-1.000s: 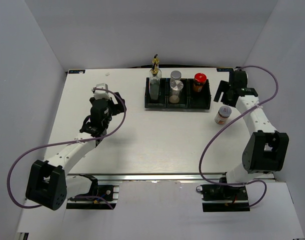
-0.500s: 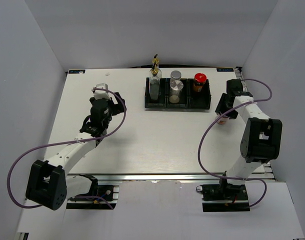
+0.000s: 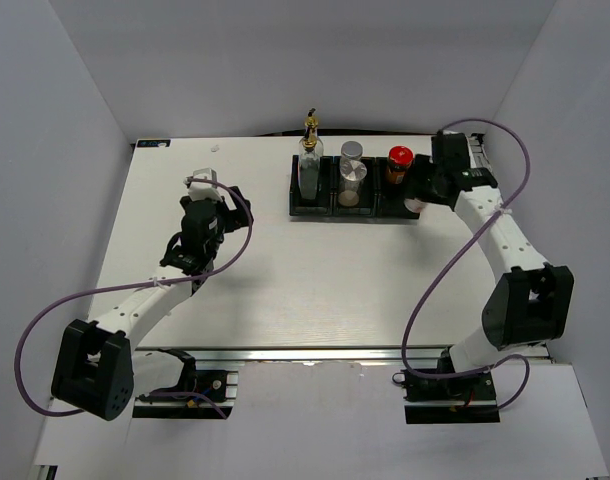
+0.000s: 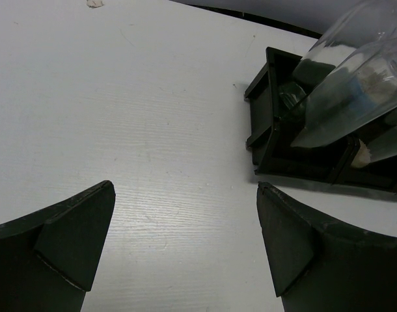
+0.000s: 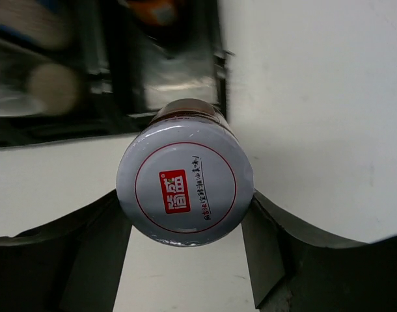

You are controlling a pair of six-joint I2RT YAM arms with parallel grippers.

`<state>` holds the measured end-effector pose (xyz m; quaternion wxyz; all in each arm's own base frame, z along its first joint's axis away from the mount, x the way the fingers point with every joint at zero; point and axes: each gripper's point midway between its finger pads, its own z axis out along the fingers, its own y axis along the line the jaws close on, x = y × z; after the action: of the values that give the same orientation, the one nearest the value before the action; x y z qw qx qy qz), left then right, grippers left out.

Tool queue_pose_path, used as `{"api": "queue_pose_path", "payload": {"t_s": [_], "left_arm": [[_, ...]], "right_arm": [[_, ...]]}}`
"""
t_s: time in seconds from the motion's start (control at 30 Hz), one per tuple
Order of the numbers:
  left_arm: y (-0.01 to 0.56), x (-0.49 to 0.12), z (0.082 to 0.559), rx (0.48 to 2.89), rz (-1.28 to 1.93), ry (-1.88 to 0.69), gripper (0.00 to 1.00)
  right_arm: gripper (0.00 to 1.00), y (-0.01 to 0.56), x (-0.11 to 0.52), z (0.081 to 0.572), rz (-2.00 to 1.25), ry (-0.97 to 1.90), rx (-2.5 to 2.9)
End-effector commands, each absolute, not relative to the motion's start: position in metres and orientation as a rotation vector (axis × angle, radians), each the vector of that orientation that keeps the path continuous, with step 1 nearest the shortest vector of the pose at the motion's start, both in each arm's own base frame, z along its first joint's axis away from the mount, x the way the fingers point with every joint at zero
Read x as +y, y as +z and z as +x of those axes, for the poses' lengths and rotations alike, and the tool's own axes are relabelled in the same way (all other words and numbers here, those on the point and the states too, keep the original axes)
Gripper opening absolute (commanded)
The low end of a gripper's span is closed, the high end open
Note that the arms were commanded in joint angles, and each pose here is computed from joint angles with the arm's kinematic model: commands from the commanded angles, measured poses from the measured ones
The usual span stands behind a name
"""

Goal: Organize the condiment bottles

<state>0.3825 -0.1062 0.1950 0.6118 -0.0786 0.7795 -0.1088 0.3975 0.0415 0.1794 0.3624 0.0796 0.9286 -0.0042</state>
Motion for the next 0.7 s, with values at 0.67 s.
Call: {"api": "queue_pose_path", "payload": {"t_s": [0.67], "left_arm": [[0.199, -0.096, 0.381, 1.772, -0.207, -0.206, 0.98]], "right_arm": [[0.32, 0.170, 0.109, 0.511, 0.118, -0.002, 2.224]]}}
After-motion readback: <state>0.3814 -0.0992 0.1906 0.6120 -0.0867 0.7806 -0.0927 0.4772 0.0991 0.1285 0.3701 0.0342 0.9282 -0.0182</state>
